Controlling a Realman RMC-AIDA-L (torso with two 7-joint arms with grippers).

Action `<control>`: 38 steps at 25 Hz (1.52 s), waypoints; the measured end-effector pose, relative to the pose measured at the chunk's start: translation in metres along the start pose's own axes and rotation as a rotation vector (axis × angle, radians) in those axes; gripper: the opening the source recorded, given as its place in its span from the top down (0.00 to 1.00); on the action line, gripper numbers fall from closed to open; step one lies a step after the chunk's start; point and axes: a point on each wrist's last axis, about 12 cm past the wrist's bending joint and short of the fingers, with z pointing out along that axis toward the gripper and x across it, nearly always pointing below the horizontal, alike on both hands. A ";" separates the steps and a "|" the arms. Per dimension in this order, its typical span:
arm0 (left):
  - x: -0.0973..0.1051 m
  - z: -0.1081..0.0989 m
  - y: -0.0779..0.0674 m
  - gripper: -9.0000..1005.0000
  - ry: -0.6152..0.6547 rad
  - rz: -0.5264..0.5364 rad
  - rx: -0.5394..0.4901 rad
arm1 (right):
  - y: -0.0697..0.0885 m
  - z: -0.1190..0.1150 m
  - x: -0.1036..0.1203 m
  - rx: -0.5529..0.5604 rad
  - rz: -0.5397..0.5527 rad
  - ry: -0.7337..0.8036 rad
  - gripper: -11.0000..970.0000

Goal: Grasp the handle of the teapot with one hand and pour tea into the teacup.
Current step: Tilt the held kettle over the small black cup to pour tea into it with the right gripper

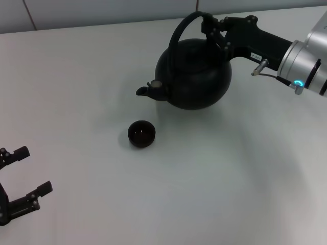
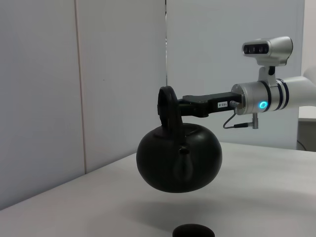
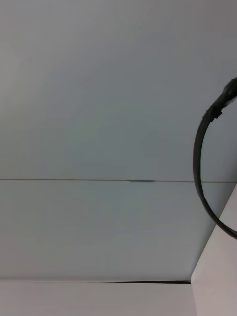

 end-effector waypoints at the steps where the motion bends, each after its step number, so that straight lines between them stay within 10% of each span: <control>1: 0.000 0.001 0.000 0.14 -0.001 0.000 0.000 | -0.001 0.000 -0.001 -0.001 -0.009 0.001 0.91; 38: -0.002 0.005 0.007 0.14 -0.017 0.001 -0.055 | -0.005 0.015 -0.034 -0.178 -0.537 -0.001 0.90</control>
